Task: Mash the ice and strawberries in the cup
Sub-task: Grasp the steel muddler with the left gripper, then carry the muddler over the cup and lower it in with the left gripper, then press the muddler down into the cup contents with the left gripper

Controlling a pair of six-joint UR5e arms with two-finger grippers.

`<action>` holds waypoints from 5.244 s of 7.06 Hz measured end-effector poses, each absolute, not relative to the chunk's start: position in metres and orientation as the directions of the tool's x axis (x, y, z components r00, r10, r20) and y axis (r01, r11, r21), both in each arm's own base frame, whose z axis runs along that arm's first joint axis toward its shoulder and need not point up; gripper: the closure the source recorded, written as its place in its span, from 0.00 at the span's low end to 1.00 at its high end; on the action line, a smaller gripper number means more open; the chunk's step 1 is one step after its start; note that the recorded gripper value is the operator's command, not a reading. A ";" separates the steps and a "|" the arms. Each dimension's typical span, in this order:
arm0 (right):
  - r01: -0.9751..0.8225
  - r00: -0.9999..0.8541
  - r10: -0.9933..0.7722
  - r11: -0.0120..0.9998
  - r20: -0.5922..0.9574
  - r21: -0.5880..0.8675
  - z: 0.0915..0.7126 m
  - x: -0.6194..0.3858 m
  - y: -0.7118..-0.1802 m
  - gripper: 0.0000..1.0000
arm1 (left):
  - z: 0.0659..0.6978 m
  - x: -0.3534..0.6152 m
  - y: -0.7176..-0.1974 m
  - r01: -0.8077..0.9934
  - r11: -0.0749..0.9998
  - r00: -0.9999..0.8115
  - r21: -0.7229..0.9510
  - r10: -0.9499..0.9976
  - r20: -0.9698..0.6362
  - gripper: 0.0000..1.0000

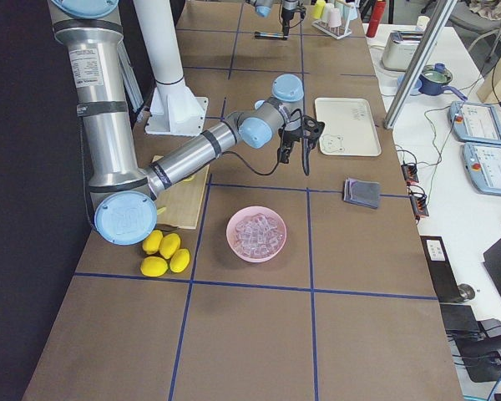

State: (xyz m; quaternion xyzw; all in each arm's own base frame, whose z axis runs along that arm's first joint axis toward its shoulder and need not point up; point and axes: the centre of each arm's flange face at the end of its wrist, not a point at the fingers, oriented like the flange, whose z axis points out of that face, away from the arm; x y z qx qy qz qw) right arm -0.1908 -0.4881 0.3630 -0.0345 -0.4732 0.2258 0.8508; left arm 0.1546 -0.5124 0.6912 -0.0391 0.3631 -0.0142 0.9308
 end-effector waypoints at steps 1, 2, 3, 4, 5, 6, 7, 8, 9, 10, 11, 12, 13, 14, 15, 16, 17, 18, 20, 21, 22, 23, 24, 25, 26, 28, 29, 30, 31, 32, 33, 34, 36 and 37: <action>-0.353 0.450 0.419 0.895 0.789 -0.274 0.363 -0.191 -0.488 0.00 | 0.699 0.152 -0.506 -0.004 0.997 0.734 -0.073 -0.046 -0.677 0.09; -0.354 0.450 0.420 0.894 0.788 -0.274 0.363 -0.191 -0.488 0.00 | 0.705 0.149 -0.498 -0.008 0.998 0.731 -0.060 -0.035 -0.681 0.11; -0.354 0.449 0.420 0.894 0.789 -0.275 0.363 -0.191 -0.488 0.00 | 0.708 0.148 -0.495 -0.009 0.999 0.729 -0.052 -0.029 -0.684 0.20; -0.354 0.447 0.421 0.894 0.789 -0.276 0.362 -0.191 -0.488 0.00 | 0.710 0.148 -0.494 -0.009 0.999 0.729 -0.051 -0.028 -0.684 0.30; -0.354 0.446 0.421 0.894 0.790 -0.276 0.361 -0.191 -0.487 0.00 | 0.713 0.148 -0.493 -0.009 0.998 0.730 -0.054 -0.030 -0.683 0.39; -0.353 0.445 0.420 0.894 0.791 -0.276 0.360 -0.191 -0.487 0.00 | 0.714 0.147 -0.492 -0.009 0.998 0.731 -0.058 -0.033 -0.682 0.53; -0.353 0.443 0.418 0.895 0.793 -0.274 0.359 -0.190 -0.487 0.00 | 0.715 0.147 -0.492 -0.008 0.998 0.731 -0.060 -0.035 -0.681 0.91; -0.352 0.442 0.416 0.895 0.795 -0.272 0.357 -0.190 -0.486 0.00 | 0.715 0.147 -0.492 -0.008 0.998 0.731 -0.061 -0.036 -0.681 0.99; -0.352 0.441 0.414 0.896 0.797 -0.271 0.355 -0.190 -0.486 0.00 | 0.715 0.147 -0.492 -0.008 0.998 0.731 -0.061 -0.036 -0.681 1.00; -0.351 0.440 0.413 0.896 0.798 -0.270 0.355 -0.190 -0.485 0.00 | 0.709 0.148 -0.493 -0.005 0.999 0.727 -0.051 -0.031 -0.686 1.00; -0.351 0.439 0.412 0.897 0.798 -0.269 0.354 -0.189 -0.485 0.00 | 0.680 0.150 -0.499 -0.002 1.000 0.708 -0.004 -0.002 -0.706 1.00; -0.351 0.437 0.410 0.897 0.801 -0.268 0.351 -0.189 -0.484 0.00 | 0.628 0.154 -0.507 0.001 0.997 0.677 0.072 0.053 -0.734 1.00; -0.351 0.434 0.407 0.898 0.804 -0.265 0.348 -0.187 -0.481 0.00 | 0.571 0.159 -0.511 0.004 0.988 0.646 0.155 0.116 -0.755 1.00; -0.352 0.431 0.404 0.899 0.807 -0.262 0.344 -0.186 -0.479 0.00 | 0.500 0.169 -0.514 0.008 0.966 0.601 0.257 0.201 -0.773 1.00; -0.352 0.430 0.403 0.899 0.808 -0.261 0.343 -0.185 -0.478 0.00 | 0.424 0.190 -0.509 0.011 0.936 0.544 0.351 0.289 -0.788 1.00; -0.352 0.430 0.404 0.899 0.807 -0.262 0.342 -0.185 -0.478 0.00 | 0.341 0.227 -0.494 0.007 0.892 0.467 0.452 0.397 -0.790 1.00; -0.354 0.432 0.406 0.898 0.806 -0.263 0.343 -0.185 -0.479 0.00 | 0.266 0.271 -0.473 -0.001 0.834 0.384 0.552 0.510 -0.769 0.99; -0.355 0.434 0.408 0.897 0.803 -0.264 0.345 -0.186 -0.481 0.00 | 0.200 0.313 -0.450 0.014 0.762 0.306 0.648 0.613 -0.728 1.00; -0.356 0.438 0.409 0.897 0.801 -0.264 0.347 -0.188 -0.485 0.00 | 0.135 0.367 -0.404 0.205 0.576 0.210 0.791 0.764 -0.610 0.99; -0.357 0.438 0.410 0.896 0.800 -0.263 0.348 -0.187 -0.486 0.00 | 0.125 0.393 -0.379 0.324 0.484 0.208 0.813 0.802 -0.560 0.97; -0.358 0.437 0.409 0.896 0.801 -0.263 0.348 -0.187 -0.487 0.00 | 0.117 0.414 -0.357 0.416 0.390 0.234 0.822 0.827 -0.511 0.98; -0.359 0.436 0.409 0.896 0.802 -0.262 0.347 -0.186 -0.487 0.00 | 0.121 0.435 -0.347 0.487 0.328 0.265 0.810 0.828 -0.495 0.98; -0.361 0.435 0.409 0.895 0.802 -0.261 0.346 -0.185 -0.488 0.00 | 0.134 0.455 -0.346 0.541 0.282 0.303 0.792 0.813 -0.497 0.98; -0.361 0.434 0.409 0.895 0.803 -0.261 0.346 -0.184 -0.488 0.00 | 0.141 0.470 -0.346 0.561 0.237 0.335 0.793 0.811 -0.479 0.98; -0.361 0.434 0.408 0.895 0.803 -0.260 0.345 -0.184 -0.488 0.00 | 0.145 0.481 -0.347 0.566 0.197 0.369 0.800 0.808 -0.460 0.98; -0.361 0.434 0.409 0.895 0.803 -0.260 0.345 -0.185 -0.488 0.00 | 0.160 0.495 -0.349 0.562 0.171 0.409 0.809 0.793 -0.452 0.98; -0.362 0.434 0.409 0.895 0.803 -0.260 0.345 -0.185 -0.488 0.00 | 0.166 0.501 -0.346 0.557 0.162 0.415 0.815 0.796 -0.441 0.98; -0.361 0.434 0.409 0.895 0.803 -0.261 0.346 -0.185 -0.488 0.00 | 0.172 0.508 -0.342 0.553 0.159 0.412 0.818 0.801 -0.434 0.98; -0.362 0.434 0.410 0.895 0.802 -0.261 0.346 -0.185 -0.488 0.00 | 0.181 0.517 -0.339 0.551 0.160 0.407 0.819 0.805 -0.431 0.98; -0.362 0.435 0.410 0.895 0.802 -0.261 0.346 -0.184 -0.488 0.00 | 0.190 0.524 -0.338 0.545 0.158 0.410 0.823 0.806 -0.427 0.98; -0.362 0.434 0.411 0.895 0.802 -0.262 0.347 -0.184 -0.488 0.00 | 0.197 0.529 -0.338 0.537 0.148 0.419 0.830 0.808 -0.415 0.98; -0.362 0.434 0.411 0.894 0.801 -0.263 0.347 -0.184 -0.488 0.00 | 0.205 0.535 -0.336 0.529 0.137 0.424 0.837 0.813 -0.401 0.99; -0.362 0.433 0.412 0.894 0.802 -0.264 0.347 -0.184 -0.488 0.00 | 0.214 0.546 -0.326 0.522 0.137 0.416 0.842 0.820 -0.392 1.00; -0.362 0.433 0.412 0.894 0.801 -0.264 0.347 -0.184 -0.488 0.00 | 0.214 0.548 -0.322 0.525 0.138 0.410 0.840 0.823 -0.392 1.00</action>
